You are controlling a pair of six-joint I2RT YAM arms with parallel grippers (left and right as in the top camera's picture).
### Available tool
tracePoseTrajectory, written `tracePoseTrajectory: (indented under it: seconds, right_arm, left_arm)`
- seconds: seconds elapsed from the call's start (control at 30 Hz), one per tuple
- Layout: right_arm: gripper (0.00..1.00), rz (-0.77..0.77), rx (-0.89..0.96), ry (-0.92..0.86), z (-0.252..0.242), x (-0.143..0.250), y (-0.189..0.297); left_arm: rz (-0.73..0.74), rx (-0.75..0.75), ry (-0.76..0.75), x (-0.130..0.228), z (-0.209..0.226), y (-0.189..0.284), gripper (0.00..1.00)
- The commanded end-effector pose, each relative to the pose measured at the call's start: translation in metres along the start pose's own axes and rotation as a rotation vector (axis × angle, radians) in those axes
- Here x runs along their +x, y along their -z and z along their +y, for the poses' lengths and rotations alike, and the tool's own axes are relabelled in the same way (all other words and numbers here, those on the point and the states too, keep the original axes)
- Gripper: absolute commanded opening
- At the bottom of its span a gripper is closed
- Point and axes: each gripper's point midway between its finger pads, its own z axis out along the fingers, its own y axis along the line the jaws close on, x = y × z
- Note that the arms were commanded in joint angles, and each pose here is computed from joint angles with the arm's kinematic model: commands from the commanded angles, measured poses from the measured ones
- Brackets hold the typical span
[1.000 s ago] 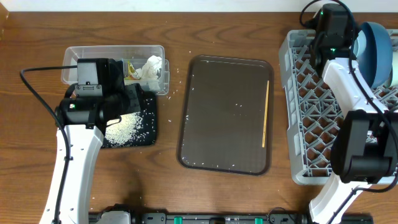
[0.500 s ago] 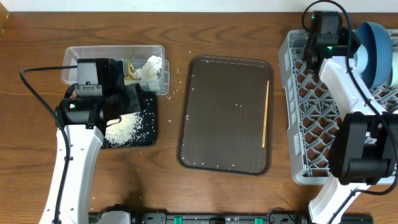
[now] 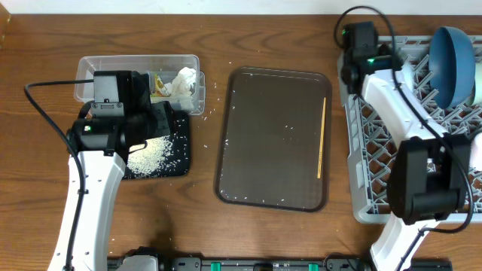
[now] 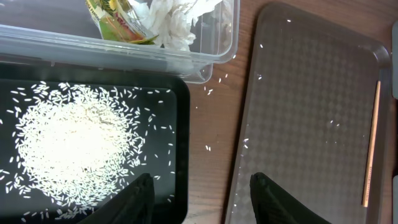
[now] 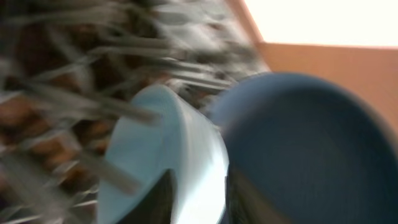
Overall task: Sort waste into correct bins and load items into the dishwasher rack
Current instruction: 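Move the right gripper to the wooden chopstick and grasp it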
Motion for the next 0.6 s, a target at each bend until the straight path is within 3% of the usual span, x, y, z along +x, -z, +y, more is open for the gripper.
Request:
tracePoseTrajectory:
  seconds: [0.0, 0.3, 0.57]
  right_arm:
    - [0.38, -0.020, -0.082, -0.037, 0.028, -0.005, 0.002]
    - [0.40, -0.011, -0.072, -0.075, 0.023, -0.002, 0.004]
    - [0.53, -0.172, -0.221, -0.251, 0.016, -0.025, 0.035]
  left_arm:
    - [-0.008, -0.007, 0.007, -0.002, 0.001, 0.003, 0.52]
    - [-0.008, -0.007, 0.007, -0.002, 0.002, 0.003, 0.52]
    - [-0.008, -0.007, 0.007, -0.002, 0.002, 0.003, 0.52]
